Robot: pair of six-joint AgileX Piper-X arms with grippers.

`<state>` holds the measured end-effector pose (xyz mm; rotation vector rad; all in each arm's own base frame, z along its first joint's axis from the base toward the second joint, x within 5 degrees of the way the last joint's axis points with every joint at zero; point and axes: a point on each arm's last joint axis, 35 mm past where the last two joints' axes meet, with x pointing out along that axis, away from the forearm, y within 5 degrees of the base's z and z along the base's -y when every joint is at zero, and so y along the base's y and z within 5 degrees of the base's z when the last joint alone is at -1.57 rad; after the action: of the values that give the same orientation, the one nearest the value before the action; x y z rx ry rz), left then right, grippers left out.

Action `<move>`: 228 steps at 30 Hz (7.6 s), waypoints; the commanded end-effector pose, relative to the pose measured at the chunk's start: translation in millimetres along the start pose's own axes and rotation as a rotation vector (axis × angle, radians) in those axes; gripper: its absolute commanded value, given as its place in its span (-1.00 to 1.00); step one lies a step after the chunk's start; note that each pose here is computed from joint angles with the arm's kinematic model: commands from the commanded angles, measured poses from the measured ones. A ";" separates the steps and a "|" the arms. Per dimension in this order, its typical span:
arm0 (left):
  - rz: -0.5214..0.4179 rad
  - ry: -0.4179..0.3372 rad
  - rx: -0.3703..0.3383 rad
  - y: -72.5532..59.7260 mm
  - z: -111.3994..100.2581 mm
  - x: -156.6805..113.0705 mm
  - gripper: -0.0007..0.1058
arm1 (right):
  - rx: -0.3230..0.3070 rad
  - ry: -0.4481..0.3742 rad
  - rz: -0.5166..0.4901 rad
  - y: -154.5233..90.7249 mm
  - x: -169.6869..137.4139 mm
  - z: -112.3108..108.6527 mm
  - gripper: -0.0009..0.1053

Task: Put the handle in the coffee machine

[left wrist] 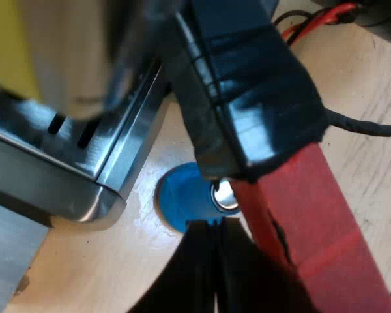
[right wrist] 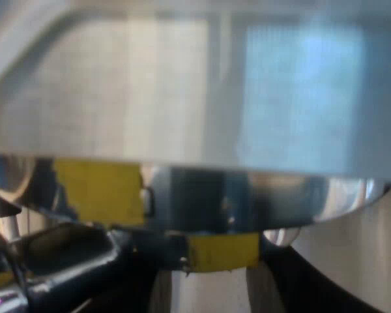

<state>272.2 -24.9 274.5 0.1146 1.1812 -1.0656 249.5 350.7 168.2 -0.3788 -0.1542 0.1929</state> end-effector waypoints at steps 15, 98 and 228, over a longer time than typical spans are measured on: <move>-0.090 -0.051 -0.069 -17.0 5.7 1.1 -0.98 | 0.073 -0.040 -0.052 -13.7 -34.6 9.3 -0.40; 0.076 -0.049 -0.199 -108.1 45.3 55.7 -0.98 | 0.031 0.086 0.596 -149.9 -185.7 81.2 -0.40; 0.790 -0.803 -0.251 -194.1 -176.7 -32.6 0.72 | 0.004 0.226 0.557 -149.8 -188.7 65.4 0.39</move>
<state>8.5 -7.4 307.3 -0.0377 0.4382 -0.2113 78.3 197.5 260.5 -0.4409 0.1906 0.6988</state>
